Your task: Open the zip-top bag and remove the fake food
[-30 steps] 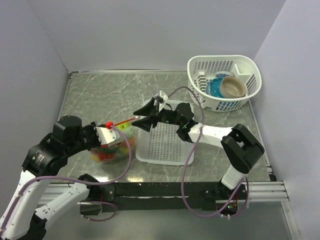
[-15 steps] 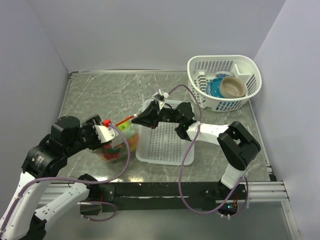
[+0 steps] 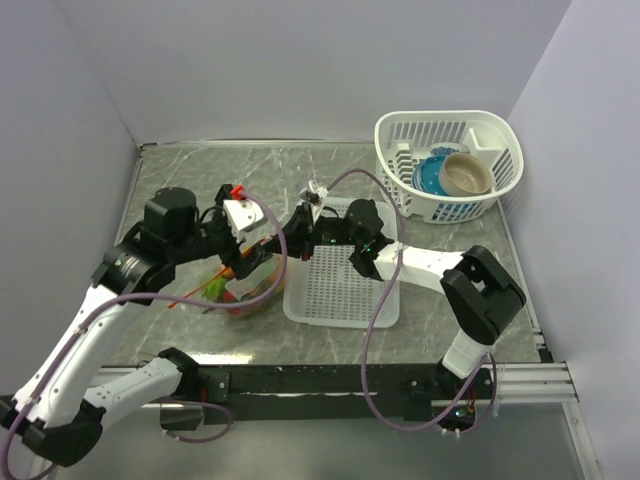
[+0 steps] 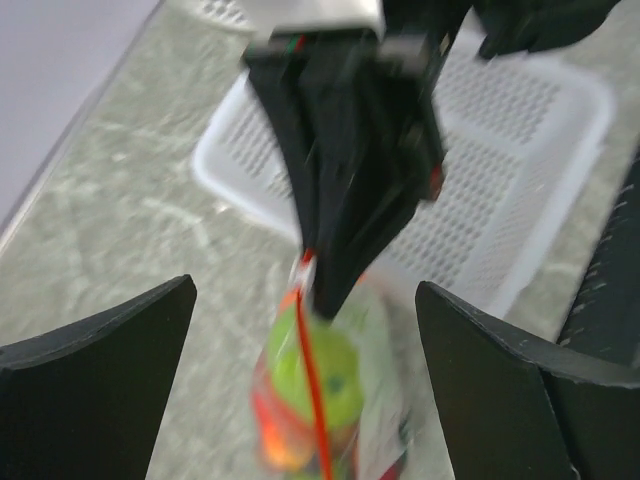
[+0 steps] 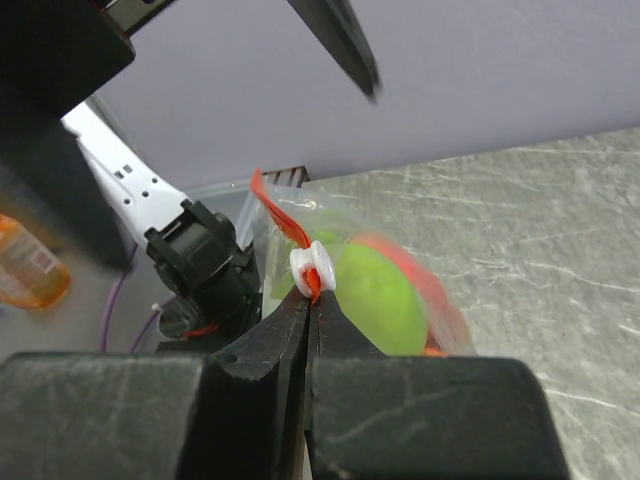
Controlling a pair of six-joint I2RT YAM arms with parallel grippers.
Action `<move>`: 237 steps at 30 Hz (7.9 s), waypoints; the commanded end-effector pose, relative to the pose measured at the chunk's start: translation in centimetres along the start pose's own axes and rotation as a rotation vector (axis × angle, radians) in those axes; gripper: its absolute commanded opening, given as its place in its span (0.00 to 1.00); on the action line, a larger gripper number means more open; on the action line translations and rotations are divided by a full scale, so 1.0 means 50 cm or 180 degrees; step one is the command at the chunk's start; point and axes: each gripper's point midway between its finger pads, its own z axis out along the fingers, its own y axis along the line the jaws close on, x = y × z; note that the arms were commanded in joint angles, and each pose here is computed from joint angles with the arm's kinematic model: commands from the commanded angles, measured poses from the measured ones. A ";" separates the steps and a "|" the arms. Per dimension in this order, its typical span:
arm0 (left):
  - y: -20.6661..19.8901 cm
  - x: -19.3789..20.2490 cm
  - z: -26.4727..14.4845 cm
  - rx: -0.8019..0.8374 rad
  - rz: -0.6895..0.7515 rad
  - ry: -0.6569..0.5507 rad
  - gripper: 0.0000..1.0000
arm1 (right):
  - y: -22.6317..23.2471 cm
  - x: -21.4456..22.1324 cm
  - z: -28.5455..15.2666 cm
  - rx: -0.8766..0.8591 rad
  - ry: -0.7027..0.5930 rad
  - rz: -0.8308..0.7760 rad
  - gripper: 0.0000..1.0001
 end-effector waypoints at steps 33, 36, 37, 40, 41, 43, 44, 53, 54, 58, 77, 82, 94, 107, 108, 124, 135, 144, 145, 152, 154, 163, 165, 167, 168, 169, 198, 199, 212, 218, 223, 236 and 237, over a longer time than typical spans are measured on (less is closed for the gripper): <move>-0.037 0.007 0.041 0.0661 -0.0149 0.0108 0.42 | 0.066 -0.083 0.008 -0.0126 -0.0025 -0.0416 0.00; -0.034 0.006 0.041 0.0701 -0.0183 0.0131 0.30 | 0.063 -0.080 0.007 -0.0112 -0.0016 -0.0402 0.00; -0.036 0.007 0.042 0.0721 -0.0196 0.0138 0.30 | 0.063 -0.079 0.006 -0.0111 -0.0012 -0.0404 0.00; -0.038 0.010 0.046 0.0743 -0.0219 0.0142 0.32 | 0.064 -0.077 0.007 -0.0123 -0.0005 -0.0399 0.00; -0.038 0.009 0.046 0.0738 -0.0221 0.0131 0.33 | 0.064 -0.077 0.007 -0.0119 -0.0006 -0.0394 0.00; -0.037 0.009 0.046 0.0724 -0.0214 0.0115 0.32 | 0.063 -0.079 0.006 -0.0114 -0.0008 -0.0405 0.00; -0.035 0.008 0.046 0.0710 -0.0208 0.0107 0.30 | 0.063 -0.079 0.006 -0.0113 -0.0005 -0.0406 0.00; -0.018 0.021 0.024 0.0551 -0.0113 0.0207 0.01 | 0.057 -0.075 0.005 -0.0083 0.0017 -0.0413 0.00; -0.018 0.024 0.023 0.0536 -0.0112 0.0210 0.01 | 0.059 -0.077 0.006 -0.0090 0.0012 -0.0415 0.00; -0.021 0.036 0.017 0.0501 -0.0092 0.0234 0.01 | 0.059 -0.079 0.009 -0.0098 0.0006 -0.0387 0.00; -0.033 0.214 -0.114 -0.0207 0.0061 0.1037 0.01 | -0.055 -0.209 -0.056 0.0710 -0.0518 -0.0682 0.00; -0.034 0.242 -0.149 -0.0411 0.0061 0.1175 0.01 | -0.088 -0.237 -0.056 0.0827 -0.0656 -0.0674 0.00; -0.056 0.293 -0.196 -0.0586 -0.0129 0.1446 0.01 | -0.157 -0.223 -0.066 0.1116 -0.0708 -0.0532 0.00; -0.060 0.301 -0.212 -0.0762 -0.0276 0.1410 0.27 | -0.194 -0.217 -0.079 0.1131 -0.0759 -0.0351 0.00; -0.050 0.287 -0.207 -0.0821 -0.0309 0.1337 0.74 | -0.187 -0.217 -0.072 0.1025 -0.0763 -0.0292 0.00; 0.128 0.062 -0.023 -0.1117 -0.0726 0.0301 0.99 | -0.103 -0.153 -0.036 0.0585 -0.0509 -0.0110 0.01; 0.093 0.111 0.003 -0.0867 -0.0716 0.0417 0.97 | -0.099 -0.135 -0.042 0.0606 -0.0445 -0.0077 0.01; 0.077 0.141 0.002 -0.0808 -0.0664 0.0517 0.97 | -0.100 -0.132 -0.044 0.0610 -0.0438 -0.0076 0.01; 0.082 0.144 0.002 -0.0855 -0.0647 0.0519 0.97 | -0.100 -0.130 -0.044 0.0611 -0.0436 -0.0062 0.01; 0.129 0.209 0.016 -0.1252 -0.0525 0.0807 0.76 | -0.085 -0.126 -0.048 0.0557 -0.0423 -0.0053 0.01; 0.130 0.208 0.019 -0.1242 -0.0529 0.0819 0.69 | -0.080 -0.127 -0.049 0.0544 -0.0426 -0.0064 0.01; 0.137 0.216 0.024 -0.1284 -0.0520 0.0856 0.05 | -0.066 -0.123 -0.054 0.0510 -0.0385 -0.0037 0.06; 0.156 0.215 0.011 -0.1488 -0.0515 0.0875 0.01 | -0.074 -0.109 -0.058 0.0586 -0.0292 -0.0016 0.11; 0.175 0.195 -0.005 -0.1642 -0.0458 0.0819 0.01 | -0.085 -0.100 -0.065 0.0729 -0.0181 -0.0015 0.22; 0.184 0.185 -0.015 -0.1731 -0.0441 0.0797 0.01 | -0.091 -0.099 -0.069 0.0805 -0.0155 -0.0013 0.24; 0.198 0.167 -0.030 -0.1847 -0.0413 0.0762 0.01 | -0.098 -0.111 -0.075 0.0936 -0.0164 -0.0099 0.29; 0.075 0.260 -0.033 -0.1163 -0.1209 0.1311 0.01 | 0.075 0.039 0.122 0.0917 -0.0086 0.0312 0.34; 0.071 0.258 -0.033 -0.1123 -0.1217 0.1305 0.01 | 0.062 0.048 0.119 0.1033 -0.0045 0.0313 0.35; 0.030 0.255 -0.027 -0.0690 -0.1202 0.1385 0.01 | -0.032 0.152 0.095 0.2256 0.0372 0.0017 0.56; 0.076 0.213 -0.039 -0.0940 -0.1056 0.1209 0.50 | -0.056 0.238 0.069 0.2790 0.0693 -0.0067 0.63; 0.130 0.180 -0.051 -0.1156 -0.0976 0.1092 0.99 | -0.044 0.276 0.060 0.2854 0.0768 -0.0148 0.73; 0.232 0.443 0.074 -0.1331 -0.1130 0.2052 0.86 | 0.006 0.333 0.101 0.2470 0.0972 -0.0273 0.78; 0.228 0.455 0.078 -0.1288 -0.1141 0.2120 0.84 | 0.008 0.333 0.110 0.2419 0.0983 -0.0301 0.78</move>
